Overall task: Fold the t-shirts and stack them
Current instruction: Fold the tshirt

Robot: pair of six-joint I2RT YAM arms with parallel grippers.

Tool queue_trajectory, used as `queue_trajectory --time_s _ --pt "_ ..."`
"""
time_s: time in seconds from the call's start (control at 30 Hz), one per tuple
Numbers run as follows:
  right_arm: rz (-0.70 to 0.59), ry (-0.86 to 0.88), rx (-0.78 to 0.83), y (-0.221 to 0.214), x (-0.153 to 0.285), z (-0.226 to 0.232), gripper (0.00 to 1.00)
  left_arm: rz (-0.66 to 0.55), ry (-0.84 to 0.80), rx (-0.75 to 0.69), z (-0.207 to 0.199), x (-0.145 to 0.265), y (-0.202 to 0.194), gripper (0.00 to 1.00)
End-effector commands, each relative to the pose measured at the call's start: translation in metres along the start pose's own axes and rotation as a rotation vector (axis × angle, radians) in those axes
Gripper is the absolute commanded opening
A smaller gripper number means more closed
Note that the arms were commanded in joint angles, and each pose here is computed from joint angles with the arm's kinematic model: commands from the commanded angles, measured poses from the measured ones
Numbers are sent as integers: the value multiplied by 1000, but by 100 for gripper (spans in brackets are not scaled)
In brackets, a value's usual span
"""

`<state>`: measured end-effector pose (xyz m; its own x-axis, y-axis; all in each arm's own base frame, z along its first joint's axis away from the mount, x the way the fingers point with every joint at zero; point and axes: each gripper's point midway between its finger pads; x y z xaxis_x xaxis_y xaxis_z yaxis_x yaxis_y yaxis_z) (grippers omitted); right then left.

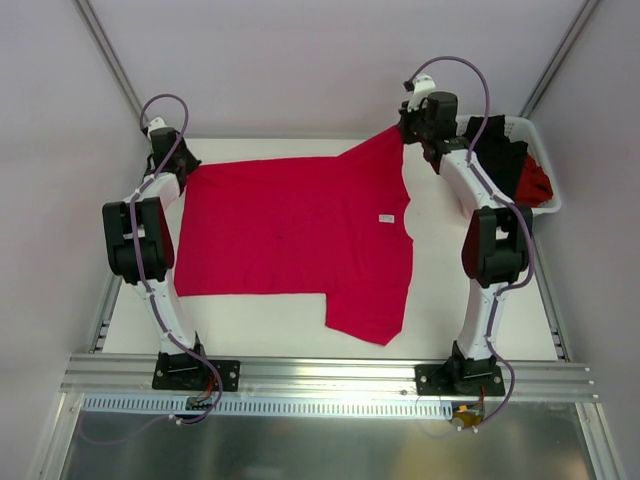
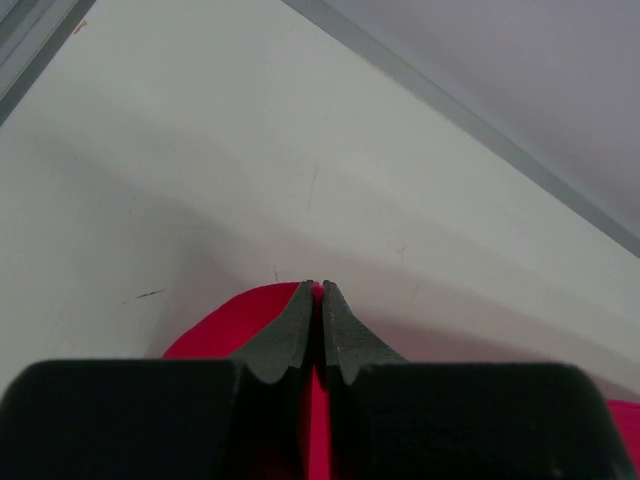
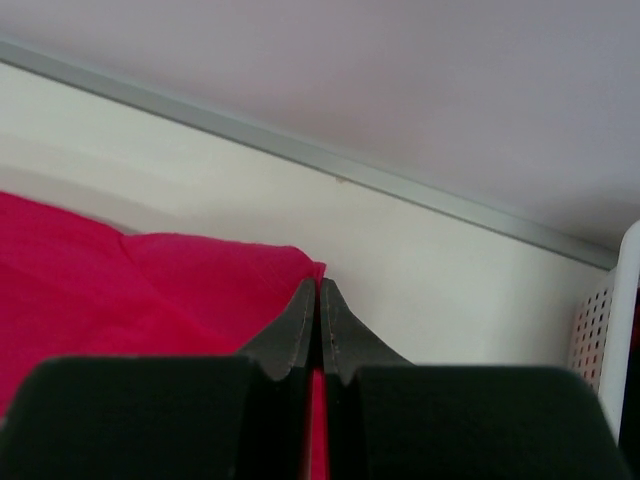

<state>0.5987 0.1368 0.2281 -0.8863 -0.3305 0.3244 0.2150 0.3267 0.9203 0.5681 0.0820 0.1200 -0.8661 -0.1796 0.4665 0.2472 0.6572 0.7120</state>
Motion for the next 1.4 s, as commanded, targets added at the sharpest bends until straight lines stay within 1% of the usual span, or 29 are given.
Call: queue_trajectory --time_s 0.0,0.07,0.27,0.3,0.33,0.37,0.43,0.53,0.57,0.6,0.7,0.73,0.8,0.83,0.9,0.97,1.17,1.37 --pt "-108 -12 11 44 34 -6 0 -94 -103 30 -27 22 35 0" --pt "-123 -13 16 47 41 -5 0 -90 -96 35 -22 24 32 0" --pt "-107 2 -3 32 54 4 0 -87 -62 55 -9 31 22 0" --pt "-106 6 -8 30 56 5 0 -99 -66 58 -11 35 25 0" --pt "-122 6 -11 36 62 6 0 -101 -64 59 -9 37 25 0" --pt "-104 14 -23 26 64 10 0 -99 -60 57 -5 37 22 0" --pt "-110 11 -36 24 69 11 1 -98 -64 57 -3 41 21 0" --pt "-98 24 -48 13 79 19 0 -85 -75 28 0 45 16 0" --pt "-101 30 -47 14 83 21 0 -63 -94 15 -1 46 11 0" --pt "-82 40 -52 4 84 25 0 -62 -93 8 0 48 11 0" --pt "-72 52 -67 -1 93 32 0 -55 -77 6 6 52 7 0" --pt "-52 59 -72 -12 94 36 0 -52 -73 4 8 54 6 0" --pt "-51 56 -77 -15 102 39 1 -45 -62 -8 13 57 4 0" --pt "-28 60 -82 -26 105 43 0 -36 -54 -11 17 58 1 0" --pt "-32 59 -84 -27 114 44 0 -31 -43 -24 23 62 -1 0" --pt "-11 66 -92 -38 119 49 0 -20 -31 -33 29 65 -6 0" --pt "29 86 -108 -53 130 60 0 23 -7 -107 38 70 -14 0" --pt "90 112 -117 -78 139 74 0 61 -1 -168 47 78 -26 0"
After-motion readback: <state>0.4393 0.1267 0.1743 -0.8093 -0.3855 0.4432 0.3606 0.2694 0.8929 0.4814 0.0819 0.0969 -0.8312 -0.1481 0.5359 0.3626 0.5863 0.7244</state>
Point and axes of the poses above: each gripper's point midway between its finger pads, its own x axis back along the fingers, its own z axis along the line the jaws close on, y = z × x, and after that the axes turned 11 degrees about x, right-handed
